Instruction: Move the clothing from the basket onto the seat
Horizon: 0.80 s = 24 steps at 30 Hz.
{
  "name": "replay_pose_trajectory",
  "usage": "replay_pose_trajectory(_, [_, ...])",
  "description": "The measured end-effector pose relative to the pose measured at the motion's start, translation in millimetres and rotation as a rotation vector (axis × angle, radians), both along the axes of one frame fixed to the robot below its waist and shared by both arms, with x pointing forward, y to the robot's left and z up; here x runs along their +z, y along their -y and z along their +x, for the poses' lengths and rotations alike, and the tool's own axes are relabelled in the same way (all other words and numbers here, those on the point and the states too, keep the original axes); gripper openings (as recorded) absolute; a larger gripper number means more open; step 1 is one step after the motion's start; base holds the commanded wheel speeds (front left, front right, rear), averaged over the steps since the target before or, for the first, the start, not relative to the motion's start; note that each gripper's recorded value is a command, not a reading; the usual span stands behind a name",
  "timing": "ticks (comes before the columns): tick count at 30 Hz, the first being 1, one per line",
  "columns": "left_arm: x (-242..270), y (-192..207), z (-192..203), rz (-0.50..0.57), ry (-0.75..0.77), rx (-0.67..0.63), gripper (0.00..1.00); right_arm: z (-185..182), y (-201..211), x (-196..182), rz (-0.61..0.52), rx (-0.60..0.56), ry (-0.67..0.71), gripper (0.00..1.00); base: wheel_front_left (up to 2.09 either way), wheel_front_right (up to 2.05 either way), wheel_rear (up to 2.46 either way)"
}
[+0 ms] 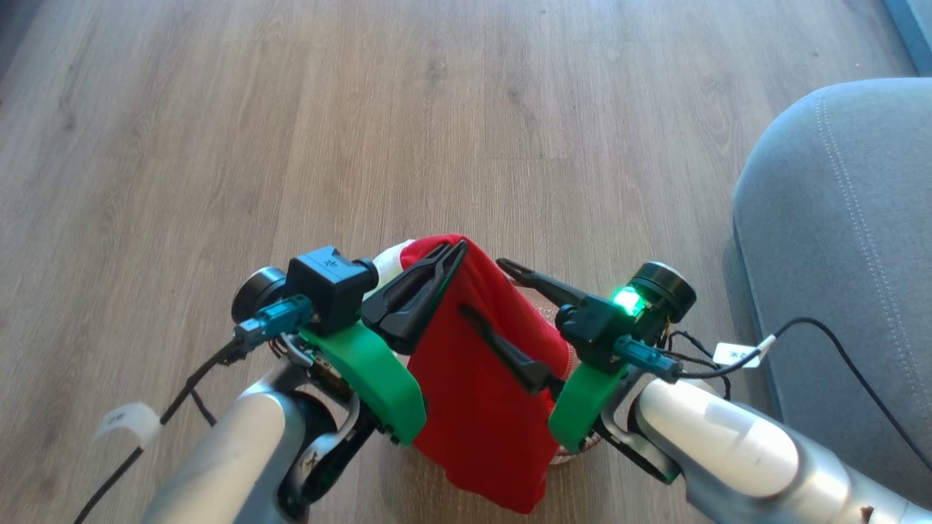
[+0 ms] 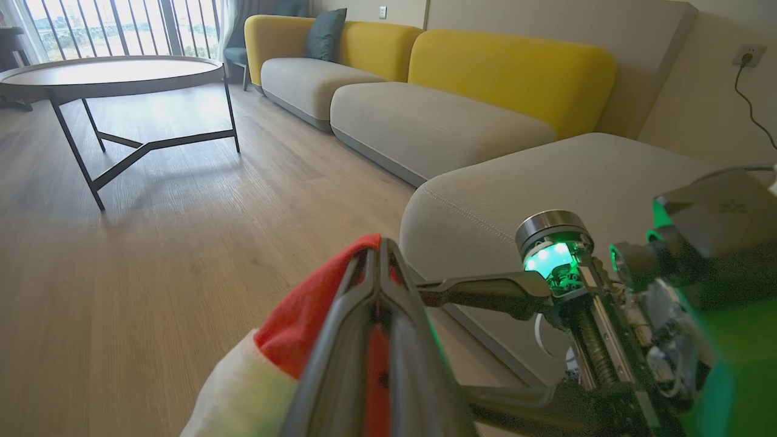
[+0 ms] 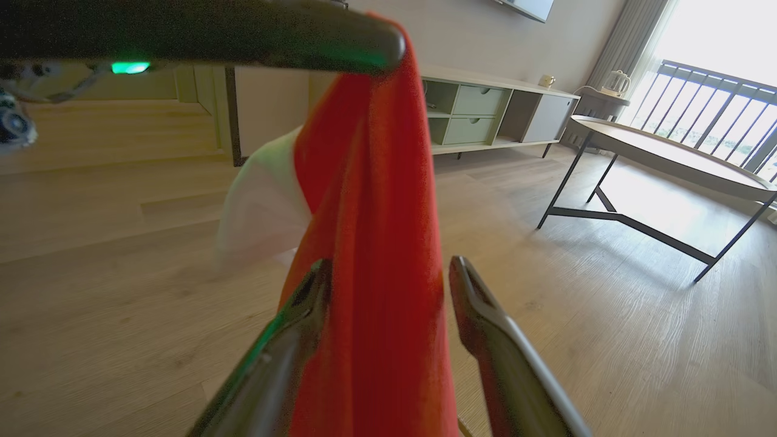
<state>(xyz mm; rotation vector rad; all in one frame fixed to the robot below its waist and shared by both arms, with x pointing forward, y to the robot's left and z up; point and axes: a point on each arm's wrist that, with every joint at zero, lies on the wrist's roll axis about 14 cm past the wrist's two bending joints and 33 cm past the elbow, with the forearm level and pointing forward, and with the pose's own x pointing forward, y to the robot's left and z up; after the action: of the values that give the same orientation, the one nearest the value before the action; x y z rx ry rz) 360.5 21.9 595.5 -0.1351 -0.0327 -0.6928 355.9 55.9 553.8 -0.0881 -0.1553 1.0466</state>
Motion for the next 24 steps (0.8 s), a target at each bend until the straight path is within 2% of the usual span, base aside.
replay_pose_trajectory(2, [0, 1, 0, -0.005, -0.004, -0.003, 0.0, 1, 2, -3, -0.003, -0.007, -0.015, 0.3, 0.0, 0.0, 0.0])
replay_pose_trajectory(3, [0, 1, 0, -0.005, -0.004, -0.003, 0.0, 1, 2, -3, -0.003, -0.007, -0.015, 0.3, 0.0, 0.0, 0.0])
replay_pose_trajectory(4, [1, 2, -1, -0.012, -0.008, -0.011, 0.0, 2, 3, -5, -0.004, -0.012, -0.023, 0.15, 0.0, 0.0, 0.0])
replay_pose_trajectory(6, [1, 4, -3, -0.018, -0.012, -0.019, 0.0, 3, 4, -7, -0.008, -0.017, -0.025, 0.15, 0.0, 0.0, 0.0])
replay_pose_trajectory(7, [1, 4, -3, -0.018, -0.012, -0.019, 0.0, 3, 4, -7, -0.008, -0.017, -0.025, 0.19, 0.0, 0.0, 0.0])
replay_pose_trajectory(8, [1, 6, -3, -0.019, -0.013, -0.024, 0.0, 3, 4, -7, -0.008, -0.018, -0.026, 0.27, 0.0, 0.0, 0.0])
replay_pose_trajectory(9, [-1, 8, -4, -0.016, -0.019, -0.033, 0.0, 4, 5, -9, -0.009, -0.023, -0.033, 0.26, 0.0, 0.0, 0.0])
replay_pose_trajectory(10, [-1, 8, -4, -0.016, -0.019, -0.033, 0.0, 4, 5, -9, -0.009, -0.023, -0.033, 0.1, 0.0, 0.0, 0.0])
replay_pose_trajectory(11, [-1, 9, -4, -0.016, -0.021, -0.036, 0.0, 5, 6, -10, -0.008, -0.027, -0.039, 0.0, 0.0, 0.0, 0.0])
replay_pose_trajectory(23, [-2, 12, -4, -0.019, -0.025, -0.049, 0.0, 12, 18, -6, 0.077, -0.084, -0.117, 0.0, 0.0, 0.0, 0.0])
replay_pose_trajectory(24, [-2, 12, -4, -0.021, -0.022, -0.048, 0.06, 13, 20, -5, 0.088, -0.092, -0.122, 0.0, 0.0, 0.0, 0.0])
